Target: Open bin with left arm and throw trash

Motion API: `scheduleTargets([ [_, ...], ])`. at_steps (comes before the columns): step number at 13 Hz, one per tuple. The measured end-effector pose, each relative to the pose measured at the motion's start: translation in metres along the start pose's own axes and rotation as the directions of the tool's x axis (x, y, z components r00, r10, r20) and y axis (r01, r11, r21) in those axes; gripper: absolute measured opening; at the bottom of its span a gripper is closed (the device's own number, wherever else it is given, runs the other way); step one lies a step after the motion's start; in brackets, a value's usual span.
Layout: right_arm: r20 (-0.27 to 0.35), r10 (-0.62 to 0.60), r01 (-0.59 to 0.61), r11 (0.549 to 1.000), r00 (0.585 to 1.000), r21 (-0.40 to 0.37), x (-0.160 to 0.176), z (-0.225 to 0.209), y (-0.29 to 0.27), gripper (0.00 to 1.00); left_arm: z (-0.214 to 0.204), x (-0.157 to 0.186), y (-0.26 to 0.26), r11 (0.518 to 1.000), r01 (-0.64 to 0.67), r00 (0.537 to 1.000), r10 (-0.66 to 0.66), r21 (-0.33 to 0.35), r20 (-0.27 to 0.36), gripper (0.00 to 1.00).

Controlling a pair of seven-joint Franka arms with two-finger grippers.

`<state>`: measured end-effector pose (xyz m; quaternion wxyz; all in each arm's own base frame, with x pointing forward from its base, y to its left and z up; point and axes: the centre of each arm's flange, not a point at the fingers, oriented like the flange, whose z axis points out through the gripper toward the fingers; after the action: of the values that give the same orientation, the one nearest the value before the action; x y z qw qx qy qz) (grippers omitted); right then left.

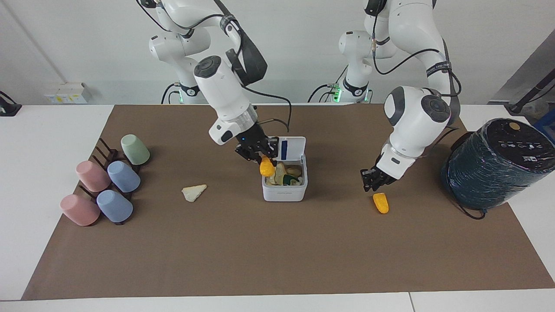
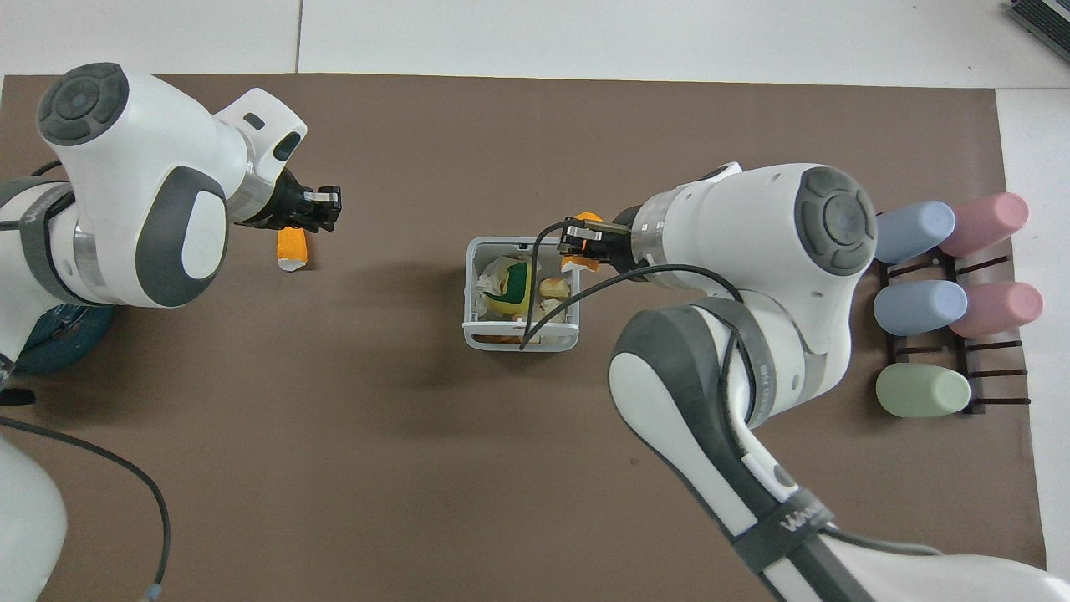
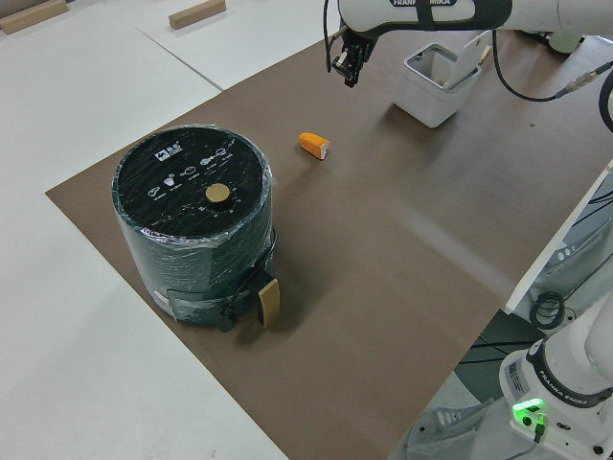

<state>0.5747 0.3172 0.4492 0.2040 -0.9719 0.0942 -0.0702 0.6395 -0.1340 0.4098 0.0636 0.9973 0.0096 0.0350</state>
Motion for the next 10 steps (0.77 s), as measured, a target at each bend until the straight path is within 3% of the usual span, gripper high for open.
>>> scheduleTargets([
  [3, 0.017, 0.006, -0.005, 1.0, 1.0, -0.018, -0.001, 0.031, 0.004, 0.41, 0.014, -0.003, -0.011, 0.998, -0.042, 0.999, 0.043, 0.038, -0.012, 0.8],
  [4, 0.016, 0.01, -0.01, 1.0, 1.0, -0.021, 0.0, 0.038, 0.007, 0.41, 0.02, -0.004, -0.013, 0.997, -0.056, 0.998, 0.057, 0.061, -0.009, 0.87],
  [6, 0.02, 0.008, -0.008, 1.0, 1.0, -0.025, -0.002, 0.049, 0.007, 0.41, 0.034, -0.004, -0.018, 0.994, -0.069, 0.998, 0.07, 0.085, -0.01, 0.86],
  [10, 0.017, 0.003, -0.003, 1.0, 1.0, -0.021, -0.003, 0.049, 0.004, 0.82, 0.07, -0.008, -0.041, 0.995, -0.052, 0.997, 0.056, 0.086, -0.046, 0.77],
])
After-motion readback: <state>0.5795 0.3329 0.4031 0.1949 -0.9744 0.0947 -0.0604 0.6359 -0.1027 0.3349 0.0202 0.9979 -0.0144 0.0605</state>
